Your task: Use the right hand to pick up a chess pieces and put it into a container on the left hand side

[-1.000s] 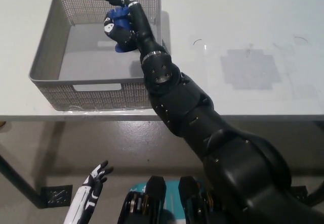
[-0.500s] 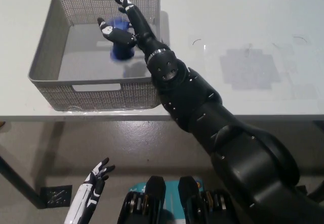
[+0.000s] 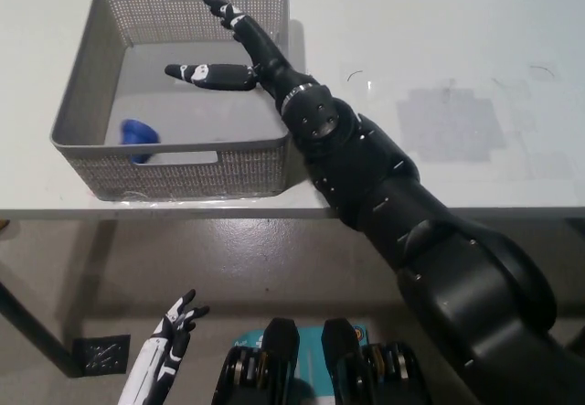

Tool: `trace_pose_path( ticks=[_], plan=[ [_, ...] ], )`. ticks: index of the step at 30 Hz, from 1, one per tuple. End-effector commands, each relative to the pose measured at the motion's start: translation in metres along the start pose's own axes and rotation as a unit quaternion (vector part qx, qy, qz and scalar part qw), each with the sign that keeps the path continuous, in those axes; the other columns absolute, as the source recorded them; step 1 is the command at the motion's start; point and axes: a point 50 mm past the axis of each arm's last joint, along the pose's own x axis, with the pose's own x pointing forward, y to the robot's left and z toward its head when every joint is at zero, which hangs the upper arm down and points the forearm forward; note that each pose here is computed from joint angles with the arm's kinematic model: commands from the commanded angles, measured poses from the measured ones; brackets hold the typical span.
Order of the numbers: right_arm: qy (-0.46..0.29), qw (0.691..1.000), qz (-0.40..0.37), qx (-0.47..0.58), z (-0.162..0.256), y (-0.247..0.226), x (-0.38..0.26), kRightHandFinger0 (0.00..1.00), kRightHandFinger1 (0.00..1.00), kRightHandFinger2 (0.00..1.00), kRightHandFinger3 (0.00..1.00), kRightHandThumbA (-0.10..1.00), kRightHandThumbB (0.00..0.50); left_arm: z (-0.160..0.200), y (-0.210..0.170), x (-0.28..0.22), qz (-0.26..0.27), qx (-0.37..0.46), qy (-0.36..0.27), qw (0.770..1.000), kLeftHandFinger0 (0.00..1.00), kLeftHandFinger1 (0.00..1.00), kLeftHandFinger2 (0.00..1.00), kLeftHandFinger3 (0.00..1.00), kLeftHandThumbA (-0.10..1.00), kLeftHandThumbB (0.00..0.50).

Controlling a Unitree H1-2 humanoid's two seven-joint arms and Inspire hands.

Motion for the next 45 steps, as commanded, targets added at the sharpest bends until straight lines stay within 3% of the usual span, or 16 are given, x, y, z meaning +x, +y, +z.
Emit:
trace_pose_path(
  ticks=[1, 6, 10, 16, 27, 30, 31, 33, 37, 39, 42, 45],
  plan=[
    [-0.046, 0.999, -0.003, -0.019, 0.031, -0.02, 0.009, 1.0, 1.0, 1.0, 1.0, 1.0, 0.47, 0.002, 0.003, -0.008, -0.001, 0.008, -0.021, 1.0, 0.96, 0.96, 0.86, 0.99, 1.0, 0.143],
    [-0.072, 0.997, -0.014, -0.026, 0.037, -0.045, 0.008, 1.0, 1.0, 1.0, 1.0, 1.0, 0.469, -0.002, 0.0, -0.019, 0.002, 0.0, -0.01, 1.0, 0.95, 0.95, 0.84, 0.97, 1.0, 0.153],
    [-0.104, 0.993, -0.026, -0.039, 0.056, -0.077, 0.008, 1.0, 1.0, 1.0, 1.0, 1.0, 0.419, -0.004, 0.002, -0.019, 0.015, -0.004, -0.007, 1.0, 0.94, 0.93, 0.82, 0.96, 1.0, 0.178],
    [-0.119, 0.992, -0.045, -0.01, 0.069, -0.118, -0.002, 1.0, 1.0, 1.0, 1.0, 1.0, 0.457, -0.008, 0.006, -0.035, 0.027, -0.006, 0.007, 1.0, 0.92, 0.93, 0.84, 0.97, 1.0, 0.135],
    [-0.134, 0.985, -0.099, 0.034, 0.024, -0.183, -0.066, 1.0, 1.0, 1.0, 1.0, 1.0, 0.492, -0.011, 0.023, -0.044, 0.037, 0.011, 0.015, 0.999, 0.94, 0.93, 0.84, 0.97, 1.0, 0.176],
    [-0.135, 0.983, -0.117, 0.042, 0.01, -0.192, -0.09, 1.0, 1.0, 1.0, 1.0, 1.0, 0.49, -0.011, 0.021, -0.044, 0.035, 0.009, 0.015, 0.999, 0.94, 0.95, 0.88, 0.97, 1.0, 0.189],
    [-0.145, 0.98, -0.128, 0.048, 0.003, -0.195, -0.106, 1.0, 1.0, 1.0, 1.0, 1.0, 0.468, -0.011, 0.02, -0.042, 0.035, 0.004, 0.018, 0.999, 0.97, 0.99, 0.94, 0.98, 1.0, 0.2],
    [-0.17, 0.973, -0.138, 0.073, -0.002, -0.192, -0.126, 1.0, 1.0, 1.0, 1.0, 1.0, 0.413, -0.01, 0.022, -0.04, 0.041, -0.003, 0.019, 0.999, 1.0, 1.0, 1.0, 1.0, 1.0, 0.2],
    [-0.204, 0.964, -0.153, 0.08, -0.012, -0.178, -0.174, 1.0, 1.0, 1.0, 1.0, 1.0, 0.466, -0.008, 0.024, -0.03, 0.056, -0.002, 0.012, 0.998, 1.0, 1.0, 1.0, 1.0, 1.0, 0.223],
    [-0.213, 0.961, -0.16, 0.071, -0.017, -0.17, -0.192, 1.0, 1.0, 1.0, 1.0, 1.0, 0.468, -0.006, 0.026, -0.027, 0.061, -0.006, 0.01, 0.998, 1.0, 1.0, 1.0, 1.0, 1.0, 0.219],
    [-0.211, 0.958, -0.177, 0.078, -0.033, -0.151, -0.227, 1.0, 1.0, 1.0, 1.0, 1.0, 0.427, -0.004, 0.029, -0.021, 0.06, -0.005, 0.002, 0.998, 1.0, 1.0, 1.0, 1.0, 1.0, 0.225],
    [-0.197, 0.952, -0.19, 0.135, -0.053, -0.13, -0.252, 1.0, 1.0, 1.0, 1.0, 1.0, 0.45, -0.002, 0.028, -0.02, 0.062, -0.009, 0.0, 0.998, 1.0, 1.0, 1.0, 1.0, 1.0, 0.232]
  ],
)
